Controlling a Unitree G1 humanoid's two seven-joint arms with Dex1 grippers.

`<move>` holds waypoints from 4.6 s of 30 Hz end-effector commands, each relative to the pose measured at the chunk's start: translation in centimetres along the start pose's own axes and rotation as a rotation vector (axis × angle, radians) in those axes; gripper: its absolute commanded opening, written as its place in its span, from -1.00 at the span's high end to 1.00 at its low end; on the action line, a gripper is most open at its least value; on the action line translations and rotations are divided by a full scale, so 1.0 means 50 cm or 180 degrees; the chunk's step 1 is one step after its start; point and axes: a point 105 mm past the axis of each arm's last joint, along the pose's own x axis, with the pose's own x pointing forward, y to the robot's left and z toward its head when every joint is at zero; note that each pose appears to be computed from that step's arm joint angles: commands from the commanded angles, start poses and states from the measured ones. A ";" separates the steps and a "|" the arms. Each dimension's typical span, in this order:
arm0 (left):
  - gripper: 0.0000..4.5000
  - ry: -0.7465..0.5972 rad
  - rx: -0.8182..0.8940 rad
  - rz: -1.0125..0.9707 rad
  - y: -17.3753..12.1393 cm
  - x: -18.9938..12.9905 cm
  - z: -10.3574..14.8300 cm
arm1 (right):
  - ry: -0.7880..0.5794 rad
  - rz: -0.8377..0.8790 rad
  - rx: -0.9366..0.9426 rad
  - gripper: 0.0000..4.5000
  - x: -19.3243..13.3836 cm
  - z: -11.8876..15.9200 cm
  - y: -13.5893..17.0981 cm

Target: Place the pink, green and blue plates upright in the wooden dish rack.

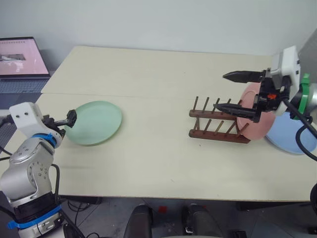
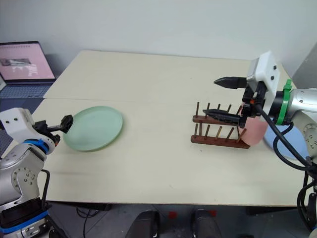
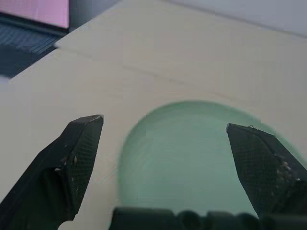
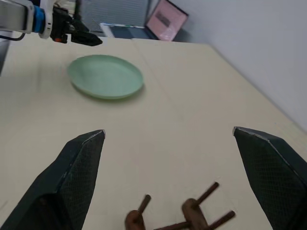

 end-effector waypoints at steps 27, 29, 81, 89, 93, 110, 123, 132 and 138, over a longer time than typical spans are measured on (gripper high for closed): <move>0.36 0.0893 -0.1375 -0.0418 -0.108 0.025 -0.079 | 0.0181 0.0648 -0.0624 -1.00 0.056 -0.009 0.054; 0.57 0.0880 -0.1386 -0.0435 -0.112 0.025 -0.076 | 0.0214 0.0642 -0.0661 -1.00 0.059 -0.015 0.053; 1.00 0.0717 -0.1733 -0.1647 -0.479 0.012 0.097 | 0.0641 -0.0316 -0.3003 0.98 0.325 -0.054 -0.035; 0.10 0.0036 -0.0725 -0.2613 -0.401 -0.035 0.147 | 0.0538 -0.0422 -0.2895 1.00 0.305 -0.029 -0.045; -0.45 -0.0389 0.0010 -0.3066 -0.360 -0.063 0.174 | 0.0341 -0.0498 -0.2697 1.00 0.290 -0.004 -0.047; -0.88 -0.0817 0.1681 -0.4497 -0.453 -0.141 0.080 | -0.1390 -0.0553 0.0938 1.00 0.038 0.145 0.001; -0.88 -0.0815 0.1757 -0.5264 -0.493 -0.186 0.071 | -0.1545 -0.0931 0.2124 1.00 -0.039 0.068 0.036; -0.88 -0.0823 0.1722 -0.5379 -0.499 -0.192 0.072 | -0.1506 -0.1182 0.2556 1.00 -0.065 0.043 0.019; -0.88 -0.0824 0.1710 -0.5421 -0.501 -0.195 0.070 | -0.1408 -0.1273 0.2799 1.00 -0.070 0.020 0.005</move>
